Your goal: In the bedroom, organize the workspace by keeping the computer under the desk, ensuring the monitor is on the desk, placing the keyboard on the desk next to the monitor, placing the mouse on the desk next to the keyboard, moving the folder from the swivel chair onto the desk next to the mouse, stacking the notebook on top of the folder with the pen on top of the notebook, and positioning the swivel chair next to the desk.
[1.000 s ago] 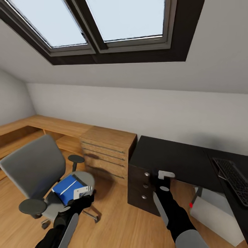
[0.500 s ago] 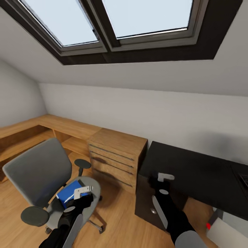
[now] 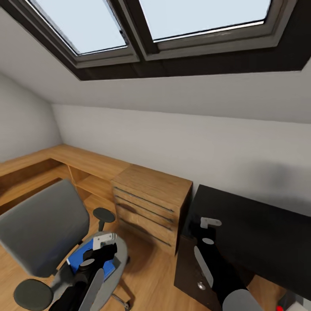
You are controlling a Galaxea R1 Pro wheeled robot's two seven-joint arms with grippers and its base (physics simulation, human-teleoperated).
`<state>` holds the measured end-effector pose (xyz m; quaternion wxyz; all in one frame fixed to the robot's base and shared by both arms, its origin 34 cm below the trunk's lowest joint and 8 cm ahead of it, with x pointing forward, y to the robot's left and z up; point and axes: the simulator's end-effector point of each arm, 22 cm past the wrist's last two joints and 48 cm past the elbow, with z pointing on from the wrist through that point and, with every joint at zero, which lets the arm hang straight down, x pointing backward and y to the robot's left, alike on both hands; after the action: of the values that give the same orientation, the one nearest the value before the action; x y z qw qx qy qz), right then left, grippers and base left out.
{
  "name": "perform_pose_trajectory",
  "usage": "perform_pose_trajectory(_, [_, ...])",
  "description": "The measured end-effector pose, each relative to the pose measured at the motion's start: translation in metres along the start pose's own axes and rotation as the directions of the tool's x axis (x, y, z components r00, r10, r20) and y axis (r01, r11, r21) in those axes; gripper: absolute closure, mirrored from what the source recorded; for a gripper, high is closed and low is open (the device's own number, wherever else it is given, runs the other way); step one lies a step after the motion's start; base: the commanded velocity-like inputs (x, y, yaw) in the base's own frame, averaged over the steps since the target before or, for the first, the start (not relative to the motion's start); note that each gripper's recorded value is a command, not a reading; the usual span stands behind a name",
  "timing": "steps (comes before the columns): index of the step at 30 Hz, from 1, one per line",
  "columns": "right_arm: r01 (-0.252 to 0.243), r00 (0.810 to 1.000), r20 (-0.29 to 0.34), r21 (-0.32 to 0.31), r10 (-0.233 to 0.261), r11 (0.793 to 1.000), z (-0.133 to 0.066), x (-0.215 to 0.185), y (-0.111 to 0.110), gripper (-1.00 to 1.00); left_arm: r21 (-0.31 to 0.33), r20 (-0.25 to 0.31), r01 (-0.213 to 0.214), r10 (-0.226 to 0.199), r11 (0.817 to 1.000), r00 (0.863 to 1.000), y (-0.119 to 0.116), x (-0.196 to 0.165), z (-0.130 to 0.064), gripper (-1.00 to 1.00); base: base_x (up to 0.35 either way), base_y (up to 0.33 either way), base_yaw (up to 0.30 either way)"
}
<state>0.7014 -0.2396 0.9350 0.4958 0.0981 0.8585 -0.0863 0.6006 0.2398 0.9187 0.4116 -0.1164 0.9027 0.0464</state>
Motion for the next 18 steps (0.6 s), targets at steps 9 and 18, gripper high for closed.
perform_pose_trajectory(9, [0.02,1.0,-0.019,0.01,-0.02,1.0,0.006,0.01,-0.014,1.0,0.001,-0.001,0.0,0.0,1.0,1.0,0.0,0.0,0.0,-1.0,0.269,0.0,0.0])
perform_pose_trajectory(18, [0.103,0.98,-0.172,0.007,-0.1,0.995,0.036,0.083,-0.068,1.0,0.073,0.071,0.077,-0.083,0.994,0.994,-0.015,-0.038,-0.019,-1.0,0.022,0.0,0.0])
